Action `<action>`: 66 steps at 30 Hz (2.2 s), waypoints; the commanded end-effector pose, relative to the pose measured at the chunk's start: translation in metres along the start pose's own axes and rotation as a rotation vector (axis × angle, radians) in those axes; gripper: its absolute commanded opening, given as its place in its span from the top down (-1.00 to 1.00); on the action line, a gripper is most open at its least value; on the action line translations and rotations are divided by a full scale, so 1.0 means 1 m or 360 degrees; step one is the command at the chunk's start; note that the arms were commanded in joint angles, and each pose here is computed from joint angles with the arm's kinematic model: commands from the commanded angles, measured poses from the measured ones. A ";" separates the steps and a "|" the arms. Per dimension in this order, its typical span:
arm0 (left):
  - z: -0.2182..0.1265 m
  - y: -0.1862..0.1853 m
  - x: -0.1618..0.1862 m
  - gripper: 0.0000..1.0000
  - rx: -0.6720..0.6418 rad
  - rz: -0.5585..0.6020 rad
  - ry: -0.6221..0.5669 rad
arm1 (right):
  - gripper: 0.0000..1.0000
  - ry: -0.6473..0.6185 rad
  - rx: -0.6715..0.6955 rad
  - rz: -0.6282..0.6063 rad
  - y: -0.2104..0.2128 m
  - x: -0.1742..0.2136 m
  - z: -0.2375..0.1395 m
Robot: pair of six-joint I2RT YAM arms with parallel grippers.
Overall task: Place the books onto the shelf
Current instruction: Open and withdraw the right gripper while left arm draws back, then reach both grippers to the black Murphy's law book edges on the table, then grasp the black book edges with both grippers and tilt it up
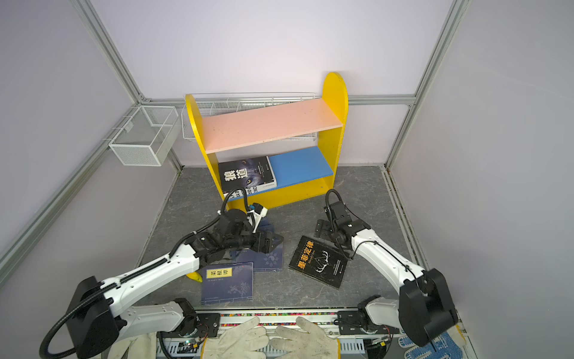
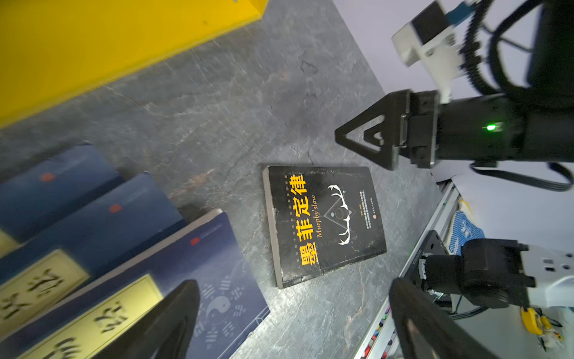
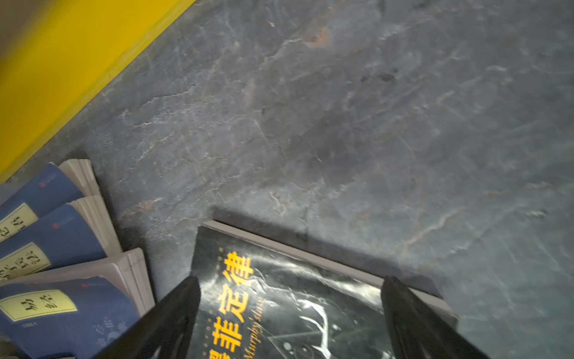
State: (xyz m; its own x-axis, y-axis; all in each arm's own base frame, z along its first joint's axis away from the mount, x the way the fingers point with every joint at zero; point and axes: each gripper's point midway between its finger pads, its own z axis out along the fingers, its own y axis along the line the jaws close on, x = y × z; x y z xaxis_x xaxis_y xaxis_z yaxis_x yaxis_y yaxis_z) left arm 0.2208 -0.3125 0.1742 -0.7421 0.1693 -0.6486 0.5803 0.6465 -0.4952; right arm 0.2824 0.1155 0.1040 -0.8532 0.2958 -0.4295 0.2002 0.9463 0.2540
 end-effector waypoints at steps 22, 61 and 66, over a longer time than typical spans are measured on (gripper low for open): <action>0.149 -0.021 0.045 -0.50 0.0155 -0.0260 0.0327 | -0.61 0.0357 -0.0266 0.0317 -0.040 0.103 0.022; 0.107 -0.050 -0.003 1.00 0.0118 -0.0077 0.0086 | -0.80 0.0233 -0.0399 0.0239 -0.024 0.061 0.012; 0.093 -0.047 -0.032 1.00 0.0032 -0.0066 -0.0021 | -0.86 0.0109 -0.0657 0.0341 0.001 0.028 -0.003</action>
State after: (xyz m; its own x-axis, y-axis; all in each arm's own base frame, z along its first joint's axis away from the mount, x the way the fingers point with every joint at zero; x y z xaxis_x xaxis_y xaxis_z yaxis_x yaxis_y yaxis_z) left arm 0.2370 -0.4141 0.1262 -0.7966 0.1908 -0.5736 0.5395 0.6525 -0.5321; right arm 0.2307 0.1049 0.0547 -0.8730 0.4378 -0.2152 0.2761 0.8071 0.5220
